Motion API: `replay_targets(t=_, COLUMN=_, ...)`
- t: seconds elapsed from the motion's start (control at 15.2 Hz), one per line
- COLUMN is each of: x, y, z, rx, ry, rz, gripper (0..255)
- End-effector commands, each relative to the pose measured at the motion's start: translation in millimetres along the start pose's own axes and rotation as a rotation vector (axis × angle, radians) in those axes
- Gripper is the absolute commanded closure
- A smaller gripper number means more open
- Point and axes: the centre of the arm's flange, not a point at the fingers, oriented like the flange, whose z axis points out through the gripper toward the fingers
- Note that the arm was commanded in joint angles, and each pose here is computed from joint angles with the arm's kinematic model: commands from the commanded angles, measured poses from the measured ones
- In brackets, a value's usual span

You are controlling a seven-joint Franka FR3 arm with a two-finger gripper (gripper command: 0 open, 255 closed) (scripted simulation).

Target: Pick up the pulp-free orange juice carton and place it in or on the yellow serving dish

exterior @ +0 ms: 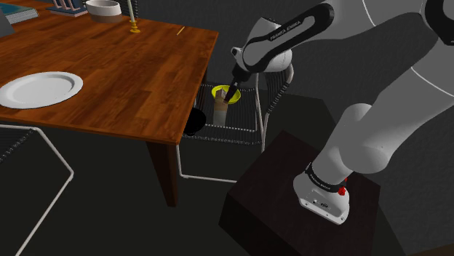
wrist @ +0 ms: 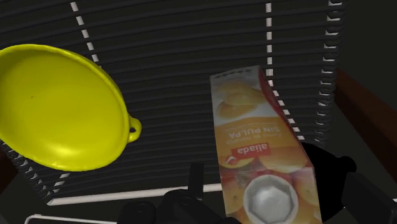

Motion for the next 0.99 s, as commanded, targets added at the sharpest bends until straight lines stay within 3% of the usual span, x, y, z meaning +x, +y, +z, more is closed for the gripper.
replay_targets(t=0.0, x=0.1, y=-0.2, z=11.3, rx=-0.001, ry=0.001, rz=0.000, gripper=0)
replay_targets(t=0.59, x=0.1, y=-0.2, z=19.6, rx=-0.001, ry=0.001, rz=0.000, gripper=0)
replay_targets(t=0.66, x=0.1, y=-0.2, z=19.6, rx=-0.001, ry=0.001, rz=0.000, gripper=255)
replay_targets(t=0.92, x=0.1, y=-0.2, z=19.6, rx=-0.001, ry=0.001, rz=0.000, gripper=255)
